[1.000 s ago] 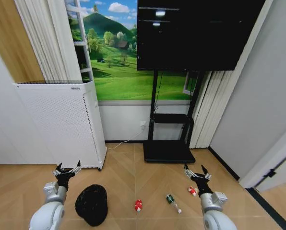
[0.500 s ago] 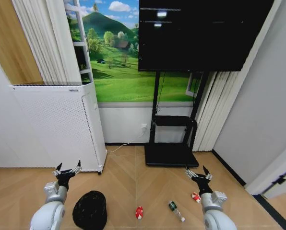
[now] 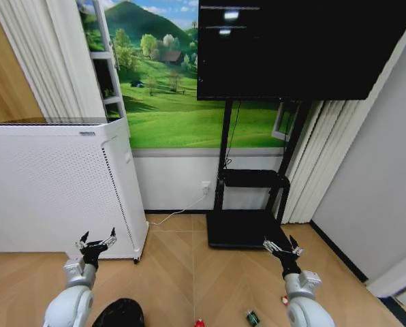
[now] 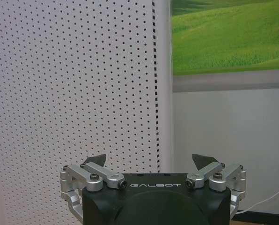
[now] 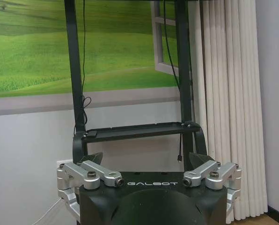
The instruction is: Pick up the trash bin and place the garbage on the floor into it.
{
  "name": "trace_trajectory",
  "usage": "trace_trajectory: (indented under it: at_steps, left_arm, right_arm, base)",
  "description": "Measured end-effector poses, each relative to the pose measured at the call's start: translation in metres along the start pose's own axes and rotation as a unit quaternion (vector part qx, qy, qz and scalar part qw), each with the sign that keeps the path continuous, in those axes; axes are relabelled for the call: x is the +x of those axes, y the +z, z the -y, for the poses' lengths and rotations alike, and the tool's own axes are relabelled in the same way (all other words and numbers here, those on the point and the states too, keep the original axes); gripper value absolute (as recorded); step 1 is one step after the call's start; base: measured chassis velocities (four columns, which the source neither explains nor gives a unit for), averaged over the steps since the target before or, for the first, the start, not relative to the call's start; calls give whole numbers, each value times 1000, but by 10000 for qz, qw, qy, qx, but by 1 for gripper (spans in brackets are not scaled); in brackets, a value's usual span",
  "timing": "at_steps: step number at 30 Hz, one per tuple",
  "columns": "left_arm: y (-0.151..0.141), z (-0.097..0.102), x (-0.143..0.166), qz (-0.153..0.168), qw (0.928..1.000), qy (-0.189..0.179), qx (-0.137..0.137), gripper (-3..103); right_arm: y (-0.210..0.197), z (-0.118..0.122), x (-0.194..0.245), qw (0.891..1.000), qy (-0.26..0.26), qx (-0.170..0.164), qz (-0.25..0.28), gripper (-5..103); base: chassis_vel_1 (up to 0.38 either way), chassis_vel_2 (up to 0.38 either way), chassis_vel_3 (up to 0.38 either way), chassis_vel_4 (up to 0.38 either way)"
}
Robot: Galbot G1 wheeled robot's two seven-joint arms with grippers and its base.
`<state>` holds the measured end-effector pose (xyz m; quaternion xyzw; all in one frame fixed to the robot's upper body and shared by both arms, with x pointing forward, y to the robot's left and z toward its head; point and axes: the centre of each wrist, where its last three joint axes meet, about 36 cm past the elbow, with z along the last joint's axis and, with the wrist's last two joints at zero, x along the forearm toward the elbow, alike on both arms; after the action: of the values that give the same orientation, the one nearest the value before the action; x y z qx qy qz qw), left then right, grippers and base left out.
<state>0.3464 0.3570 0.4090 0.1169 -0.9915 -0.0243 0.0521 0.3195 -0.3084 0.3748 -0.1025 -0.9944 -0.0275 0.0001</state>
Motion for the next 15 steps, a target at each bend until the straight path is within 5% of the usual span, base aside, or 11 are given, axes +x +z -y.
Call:
trace_trajectory:
  at_steps: [15]
  left_arm:
    - [-2, 2, 4, -65, 9997, 75, 236, 100]
  right_arm:
    - [1, 1, 2, 10000, 0, 19, -9, 100]
  base:
    - [22, -16, -16, 16]
